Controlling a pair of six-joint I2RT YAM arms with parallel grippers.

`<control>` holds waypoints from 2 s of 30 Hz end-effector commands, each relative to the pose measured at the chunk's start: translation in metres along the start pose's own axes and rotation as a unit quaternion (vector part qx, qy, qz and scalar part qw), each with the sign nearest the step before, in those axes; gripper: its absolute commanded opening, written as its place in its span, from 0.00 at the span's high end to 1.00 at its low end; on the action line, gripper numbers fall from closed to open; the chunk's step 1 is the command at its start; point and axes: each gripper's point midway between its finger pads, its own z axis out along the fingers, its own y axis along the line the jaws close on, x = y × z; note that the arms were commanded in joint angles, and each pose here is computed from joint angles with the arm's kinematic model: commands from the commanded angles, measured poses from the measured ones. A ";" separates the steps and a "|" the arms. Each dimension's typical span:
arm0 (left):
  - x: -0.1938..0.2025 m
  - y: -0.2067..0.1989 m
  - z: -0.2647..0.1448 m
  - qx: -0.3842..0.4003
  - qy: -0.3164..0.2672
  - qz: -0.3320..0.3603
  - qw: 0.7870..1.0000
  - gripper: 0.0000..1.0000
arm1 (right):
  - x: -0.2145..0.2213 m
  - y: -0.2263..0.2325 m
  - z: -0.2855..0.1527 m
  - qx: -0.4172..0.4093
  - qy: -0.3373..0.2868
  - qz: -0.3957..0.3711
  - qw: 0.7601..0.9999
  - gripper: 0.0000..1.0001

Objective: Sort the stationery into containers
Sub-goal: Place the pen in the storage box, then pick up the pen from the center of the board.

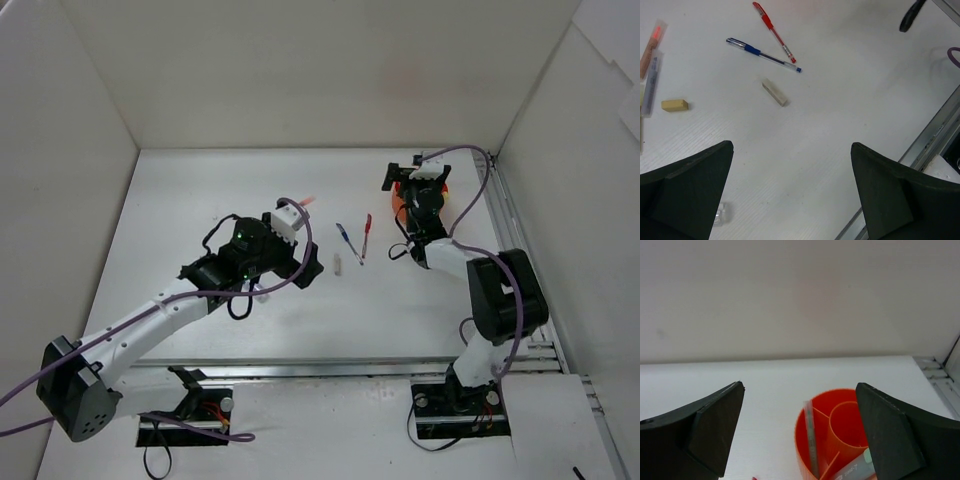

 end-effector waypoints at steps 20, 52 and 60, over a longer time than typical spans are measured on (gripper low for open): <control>0.008 0.125 -0.057 -0.207 -0.051 -0.221 0.952 0.01 | 0.021 0.110 -0.115 -0.082 0.316 0.003 0.945 0.02; 0.050 0.251 0.040 -0.134 0.200 -0.017 0.970 0.07 | 0.042 0.116 -0.131 -0.111 0.385 -0.018 0.916 0.02; 0.070 0.256 0.055 -0.121 0.246 0.006 0.962 0.16 | 0.040 0.103 -0.135 -0.104 0.383 -0.021 0.917 0.02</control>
